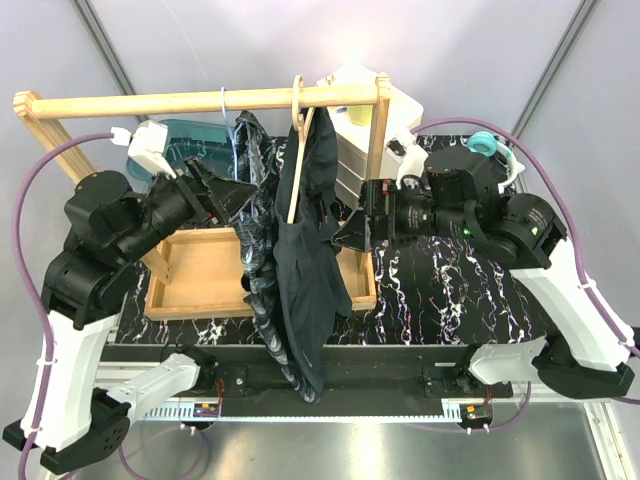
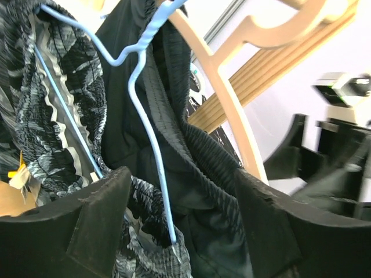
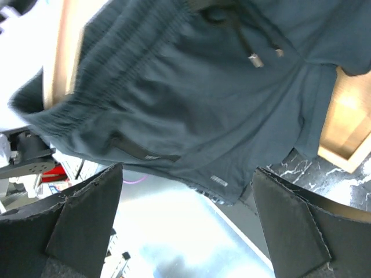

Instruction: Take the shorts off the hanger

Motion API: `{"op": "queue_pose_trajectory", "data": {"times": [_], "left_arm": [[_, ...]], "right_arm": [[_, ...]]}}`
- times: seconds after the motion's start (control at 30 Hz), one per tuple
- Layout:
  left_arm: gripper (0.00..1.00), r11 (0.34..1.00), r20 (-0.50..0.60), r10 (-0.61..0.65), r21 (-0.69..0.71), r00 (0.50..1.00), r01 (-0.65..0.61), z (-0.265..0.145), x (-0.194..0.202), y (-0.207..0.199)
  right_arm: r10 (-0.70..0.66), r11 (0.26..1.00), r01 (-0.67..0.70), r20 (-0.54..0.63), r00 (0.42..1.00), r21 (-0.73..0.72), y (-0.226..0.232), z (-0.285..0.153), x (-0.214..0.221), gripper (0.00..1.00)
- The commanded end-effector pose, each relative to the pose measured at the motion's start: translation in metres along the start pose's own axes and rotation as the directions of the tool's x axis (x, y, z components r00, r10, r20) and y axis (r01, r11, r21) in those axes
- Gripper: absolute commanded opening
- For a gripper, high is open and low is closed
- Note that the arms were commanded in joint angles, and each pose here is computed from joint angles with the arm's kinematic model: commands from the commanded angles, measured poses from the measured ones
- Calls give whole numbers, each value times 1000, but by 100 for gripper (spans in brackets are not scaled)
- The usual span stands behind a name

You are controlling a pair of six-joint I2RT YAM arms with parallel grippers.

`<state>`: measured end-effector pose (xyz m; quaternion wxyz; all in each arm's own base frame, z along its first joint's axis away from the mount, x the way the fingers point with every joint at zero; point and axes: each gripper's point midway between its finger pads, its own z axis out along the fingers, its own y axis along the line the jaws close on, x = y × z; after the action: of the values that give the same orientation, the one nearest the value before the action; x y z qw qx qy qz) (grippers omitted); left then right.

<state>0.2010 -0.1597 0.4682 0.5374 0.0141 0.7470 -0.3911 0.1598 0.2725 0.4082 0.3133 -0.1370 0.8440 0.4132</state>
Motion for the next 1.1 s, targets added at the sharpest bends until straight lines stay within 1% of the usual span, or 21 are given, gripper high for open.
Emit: {"op": "queue_pose_trajectory", "data": {"times": [0.0, 0.03, 0.07, 0.1, 0.13, 0.17, 0.2, 0.23, 0.3, 0.4, 0.43, 0.47, 0.5, 0.6, 0.63, 0.73, 0.87, 1.03, 1.07], "left_arm": [[70, 999, 23, -29, 21, 999, 29, 6, -4, -3], [68, 999, 23, -35, 8, 999, 35, 8, -3, 0], [65, 999, 26, -43, 3, 999, 43, 8, -3, 1], [64, 999, 27, -46, 1, 999, 46, 8, -3, 2], [62, 999, 27, -53, -11, 998, 53, 9, -1, 5], [59, 998, 30, -61, -11, 998, 61, 9, -1, 5], [58, 998, 31, -63, -12, 998, 63, 10, 0, 6], [56, 998, 33, -66, -14, 997, 66, 10, 1, 7], [53, 997, 40, -73, -8, 997, 73, 9, 1, 7], [51, 997, 58, -83, -6, 995, 83, 7, 0, 7], [50, 997, 66, -83, -3, 994, 83, 5, -1, 6], [48, 996, 69, -84, -7, 994, 85, 5, -1, 7], [43, 996, 70, -84, -6, 994, 85, 5, -1, 7], [36, 996, 65, -86, -4, 994, 87, 5, 0, 7], [28, 996, 64, -84, 3, 994, 84, 5, 0, 6], [21, 997, 73, -81, 10, 994, 80, 4, -3, 4], [15, 998, 82, -64, 24, 995, 62, 4, -7, 0], [0, 998, 92, -47, 41, 995, 43, 4, -14, -6], [0, 998, 97, -46, 45, 994, 42, 3, -15, -6]], "right_arm": [[-26, 998, 22, 71, 997, 59, 15, -1, -17, 100], [-46, 998, 43, 65, 997, 48, 24, -3, -15, 100], [-63, 998, 60, 89, 994, 32, 36, -5, -26, 100], [-78, 995, 72, 93, 993, 66, 35, -6, -27, 100], [-89, 994, 83, 100, 991, 65, 40, -7, -31, 100], [-108, 994, 106, 127, 986, 25, 60, -9, -42, 100], [-120, 993, 117, 124, 985, 27, 63, -11, -43, 100], [-123, 992, 126, 166, 978, -12, 79, -12, -56, 100], [-131, 988, 144, 176, 976, -64, 95, -13, -59, 100], [-120, 975, 157, 222, 968, -156, 120, -10, -71, 100], [-125, 972, 162, 208, 970, -173, 123, -7, -68, 98], [-129, 967, 171, 214, 968, -191, 128, -5, -69, 98], [-128, 955, 185, 243, 962, -230, 139, -7, -73, 98], [-141, 944, 215, 282, 949, -249, 148, -9, -79, 96], [-141, 943, 219, 292, 946, -252, 151, -8, -81, 96], [-156, 933, 239, 299, 942, -267, 157, 1, -84, 95], [-177, 923, 258, 281, 943, -284, 164, 16, -78, 92], [-198, 915, 283, 290, 936, -289, 168, 25, -79, 91], [-200, 914, 287, 297, 934, -287, 169, 26, -80, 92]]}}
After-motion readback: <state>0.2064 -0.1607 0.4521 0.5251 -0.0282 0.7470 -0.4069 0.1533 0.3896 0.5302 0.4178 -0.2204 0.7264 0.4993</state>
